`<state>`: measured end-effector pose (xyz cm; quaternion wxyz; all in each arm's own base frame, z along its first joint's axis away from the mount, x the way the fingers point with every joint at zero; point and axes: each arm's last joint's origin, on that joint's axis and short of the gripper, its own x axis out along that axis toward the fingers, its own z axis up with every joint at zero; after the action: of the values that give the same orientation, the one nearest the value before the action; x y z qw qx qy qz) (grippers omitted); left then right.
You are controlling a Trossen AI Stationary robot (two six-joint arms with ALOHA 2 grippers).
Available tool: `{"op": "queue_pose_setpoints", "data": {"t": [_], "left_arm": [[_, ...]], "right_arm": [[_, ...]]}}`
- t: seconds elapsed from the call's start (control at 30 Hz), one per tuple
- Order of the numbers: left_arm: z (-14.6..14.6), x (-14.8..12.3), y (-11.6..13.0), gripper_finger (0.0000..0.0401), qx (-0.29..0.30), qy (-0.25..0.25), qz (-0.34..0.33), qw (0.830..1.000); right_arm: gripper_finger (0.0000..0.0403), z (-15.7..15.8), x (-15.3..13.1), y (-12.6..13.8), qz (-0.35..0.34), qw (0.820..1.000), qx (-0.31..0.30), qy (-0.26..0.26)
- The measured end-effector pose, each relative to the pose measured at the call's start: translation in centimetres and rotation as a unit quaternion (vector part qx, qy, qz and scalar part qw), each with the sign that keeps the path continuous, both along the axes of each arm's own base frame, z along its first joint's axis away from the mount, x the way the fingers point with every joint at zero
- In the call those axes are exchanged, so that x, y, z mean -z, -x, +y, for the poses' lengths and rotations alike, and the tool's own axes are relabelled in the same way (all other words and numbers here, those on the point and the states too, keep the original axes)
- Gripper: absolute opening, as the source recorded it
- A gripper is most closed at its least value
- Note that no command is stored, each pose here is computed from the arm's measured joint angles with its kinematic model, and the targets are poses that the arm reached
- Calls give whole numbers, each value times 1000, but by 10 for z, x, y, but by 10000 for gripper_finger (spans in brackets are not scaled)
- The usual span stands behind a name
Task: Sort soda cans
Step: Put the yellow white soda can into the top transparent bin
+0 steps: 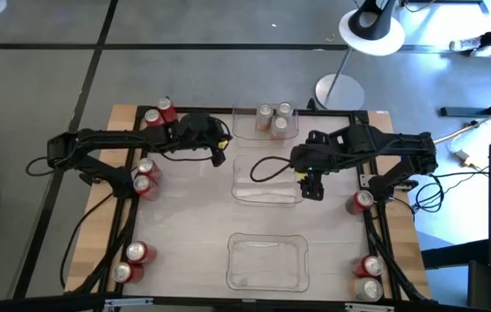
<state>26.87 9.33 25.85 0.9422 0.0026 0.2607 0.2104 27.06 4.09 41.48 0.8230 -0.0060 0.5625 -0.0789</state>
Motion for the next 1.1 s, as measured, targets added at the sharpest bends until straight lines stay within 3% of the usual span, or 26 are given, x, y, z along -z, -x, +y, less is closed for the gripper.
{"op": "queue_pose_setpoints", "data": {"t": [0.23, 0.43, 0.6, 0.7, 0.83, 1.1], "left_arm": [[-1, -1, -1, 4, 0, 0, -9, 1000], [-8, 6, 0, 4, -15, 49, -10, 999], [-20, 17, 0, 4, -11, 77, -7, 997], [-26, 19, -1, 4, -2, 81, -3, 997], [-34, 18, -3, 4, 11, 80, -9, 997], [-43, 16, -6, 4, 35, 68, -16, 997]], "right_arm": [[357, 26, 0, 5, 1, 999, -14, -38], [357, 69, 1, 20, 26, 991, -38, -128], [357, 114, 8, 43, 50, 987, -35, -146], [357, 136, 18, 58, 74, 985, 7, -156], [357, 154, 35, 72, 103, 975, 109, -165], [357, 183, 56, 94, 143, 927, 275, -209]]}}
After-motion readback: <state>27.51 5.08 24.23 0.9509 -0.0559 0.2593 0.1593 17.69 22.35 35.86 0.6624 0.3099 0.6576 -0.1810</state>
